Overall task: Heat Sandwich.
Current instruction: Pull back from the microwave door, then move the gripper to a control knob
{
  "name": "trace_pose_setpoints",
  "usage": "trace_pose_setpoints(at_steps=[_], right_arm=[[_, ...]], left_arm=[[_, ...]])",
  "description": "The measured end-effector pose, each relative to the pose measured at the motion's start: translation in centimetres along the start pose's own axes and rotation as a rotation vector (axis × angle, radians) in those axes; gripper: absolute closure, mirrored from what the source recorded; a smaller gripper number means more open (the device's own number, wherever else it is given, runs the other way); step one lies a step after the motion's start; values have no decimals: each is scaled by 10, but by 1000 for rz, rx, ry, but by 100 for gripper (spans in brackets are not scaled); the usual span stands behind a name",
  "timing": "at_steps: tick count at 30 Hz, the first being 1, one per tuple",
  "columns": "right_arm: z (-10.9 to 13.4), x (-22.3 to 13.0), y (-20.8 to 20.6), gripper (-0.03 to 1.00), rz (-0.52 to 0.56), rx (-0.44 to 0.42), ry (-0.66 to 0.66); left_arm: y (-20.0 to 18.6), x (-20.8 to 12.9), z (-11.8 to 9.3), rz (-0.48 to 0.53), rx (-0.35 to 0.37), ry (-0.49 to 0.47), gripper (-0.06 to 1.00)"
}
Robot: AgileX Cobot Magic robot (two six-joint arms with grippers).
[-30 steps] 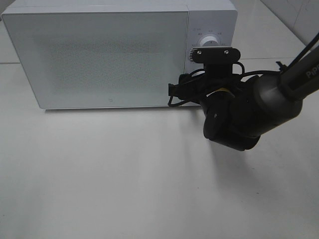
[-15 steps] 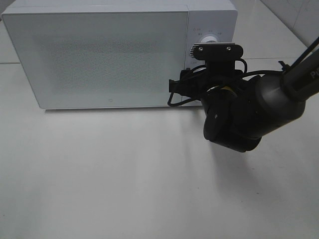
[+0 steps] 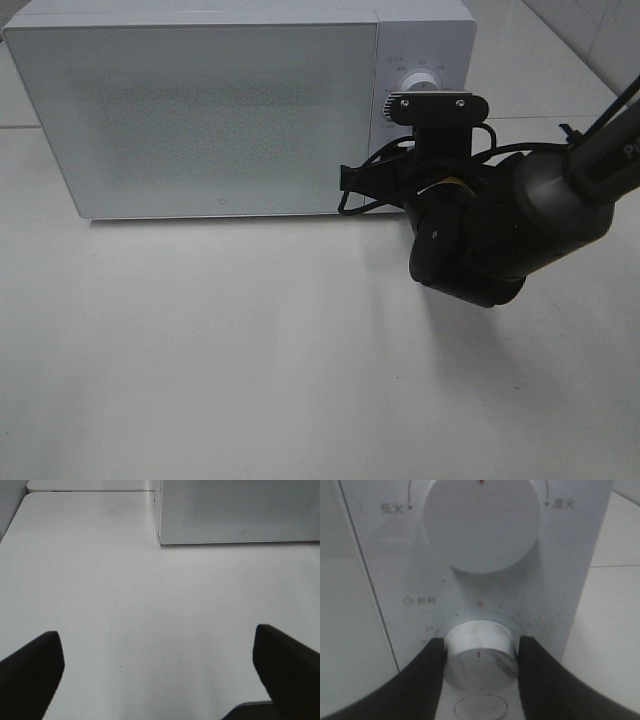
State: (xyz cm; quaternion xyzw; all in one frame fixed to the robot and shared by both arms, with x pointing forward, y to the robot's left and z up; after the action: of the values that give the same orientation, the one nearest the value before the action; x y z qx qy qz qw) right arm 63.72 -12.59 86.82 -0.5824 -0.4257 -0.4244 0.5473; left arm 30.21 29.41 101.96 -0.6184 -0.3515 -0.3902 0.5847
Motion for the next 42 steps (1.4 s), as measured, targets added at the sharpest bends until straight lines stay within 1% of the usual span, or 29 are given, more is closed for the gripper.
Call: trace_pose_setpoints(at_steps=[19,24,26,28,31,33,37,38,41,42], right_arm=[[-1,1,0,52,-6,-3,5],[-1,1,0,52,-8,-3,38],[-1,2,0,52,-10,-3,81],[-1,2,0,52,-10,-3,98],[-1,2,0,52,-14,-2,185],[-1,2,0,52,-16,-1,200],[-1,2,-1,52,-27,6,340],[-1,2,-1,52,-27,6,340],[-1,3,-1,52,-37,14,465],[-1,3,-1,52,-37,14,465]], left_arm=[[0,0,0,0,0,0,-2],[0,0,0,0,0,0,-2],[0,0,0,0,0,0,-2],[0,0,0,0,0,0,-2],[0,0,0,0,0,0,-2],[0,0,0,0,0,0,-2],[0,0,0,0,0,0,-2],[0,0,0,0,0,0,-2],[0,0,0,0,0,0,-2],[0,0,0,0,0,0,-2]])
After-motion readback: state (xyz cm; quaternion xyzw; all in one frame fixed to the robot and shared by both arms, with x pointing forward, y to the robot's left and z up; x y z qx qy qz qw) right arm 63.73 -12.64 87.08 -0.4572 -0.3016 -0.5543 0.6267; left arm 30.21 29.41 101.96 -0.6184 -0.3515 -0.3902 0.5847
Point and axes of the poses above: a point on each arm's last joint axis where the gripper is mounted, y pointing out along that axis toward the gripper, z along the wrist's bending axis when the last joint is at zero, x = y × z, the point moved 8 cm from there along y, pointing out along that axis toward the gripper, and after that the axes turned 1 degree about -y, right-handed, at the moved point
